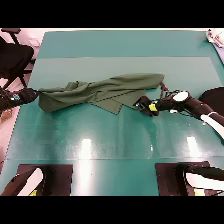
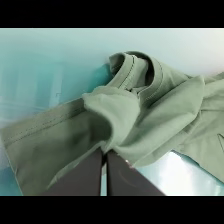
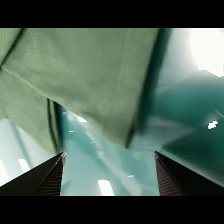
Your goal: Fold the shirts.
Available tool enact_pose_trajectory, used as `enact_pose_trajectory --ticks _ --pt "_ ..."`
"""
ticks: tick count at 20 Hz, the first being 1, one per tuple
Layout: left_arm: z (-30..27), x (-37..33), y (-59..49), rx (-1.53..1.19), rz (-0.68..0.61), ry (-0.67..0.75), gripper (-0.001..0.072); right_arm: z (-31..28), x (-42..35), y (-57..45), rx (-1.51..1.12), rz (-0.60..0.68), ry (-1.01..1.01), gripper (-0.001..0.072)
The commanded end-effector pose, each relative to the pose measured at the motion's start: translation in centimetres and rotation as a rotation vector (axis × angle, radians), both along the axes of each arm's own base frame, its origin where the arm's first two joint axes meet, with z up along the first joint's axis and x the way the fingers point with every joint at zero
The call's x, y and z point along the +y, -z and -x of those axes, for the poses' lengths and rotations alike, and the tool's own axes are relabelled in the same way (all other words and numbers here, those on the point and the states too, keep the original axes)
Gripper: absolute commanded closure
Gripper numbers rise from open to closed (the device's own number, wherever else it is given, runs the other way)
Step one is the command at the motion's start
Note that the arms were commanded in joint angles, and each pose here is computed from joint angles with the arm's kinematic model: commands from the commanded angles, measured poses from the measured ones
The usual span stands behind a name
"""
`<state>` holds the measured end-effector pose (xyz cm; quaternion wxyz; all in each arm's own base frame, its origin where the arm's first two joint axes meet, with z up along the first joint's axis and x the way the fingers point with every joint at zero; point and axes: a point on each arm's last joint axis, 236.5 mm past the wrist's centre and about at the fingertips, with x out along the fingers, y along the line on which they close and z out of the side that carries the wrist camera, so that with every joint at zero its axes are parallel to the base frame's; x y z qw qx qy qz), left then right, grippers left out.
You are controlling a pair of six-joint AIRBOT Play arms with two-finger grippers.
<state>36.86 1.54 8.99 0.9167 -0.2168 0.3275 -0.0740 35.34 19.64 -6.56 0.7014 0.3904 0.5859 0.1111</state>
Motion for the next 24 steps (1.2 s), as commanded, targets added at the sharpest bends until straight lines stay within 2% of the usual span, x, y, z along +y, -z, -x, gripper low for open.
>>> enact_pose_trajectory --ticks 1,2,5,6,7,8,9,16,21,24 --pt "0.0 0.0 0.0 0.002 0.002 0.001 0.0677 -0.4 1.3 1.6 0.016 -0.011 0.037 0.0106" --pt "0.0 -0.1 0.0 0.002 0.003 0.001 0.0677 -0.8 1.4 1.6 -0.004 0.0 0.049 0.014" --pt "0.0 -0.1 0.0 0.001 0.004 0.002 0.0677 -2.1 1.3 1.3 -0.054 0.019 0.085 0.0167" --pt "0.0 -0.1 0.0 0.002 0.004 0.002 0.0677 -2.1 1.3 1.3 -0.053 0.018 0.088 0.0273" --pt "0.0 -0.1 0.0 0.001 0.003 0.001 0.0677 -2.1 1.3 1.3 -0.053 0.019 0.087 0.0523" --pt "0.0 -0.1 0.0 0.001 0.004 0.001 0.0677 -2.1 1.3 1.3 -0.052 0.019 0.088 0.0663" --pt "0.0 -0.1 0.0 0.001 0.004 0.001 0.0677 -2.1 1.3 1.3 -0.052 0.019 0.088 0.0687" --pt "0.1 -0.3 0.0 0.006 0.013 0.009 0.0677 -2.3 1.4 -0.3 -0.092 0.009 0.077 0.0688" --pt "-0.6 -2.0 -3.1 -0.093 0.077 0.054 0.0679 -3.8 0.6 -8.5 -0.321 -0.017 0.101 0.069" --pt "-1.5 -2.5 -9.0 -0.21 0.057 0.096 0.0679 -4.2 -0.9 -14.8 -0.489 -0.029 0.116 0.0691"
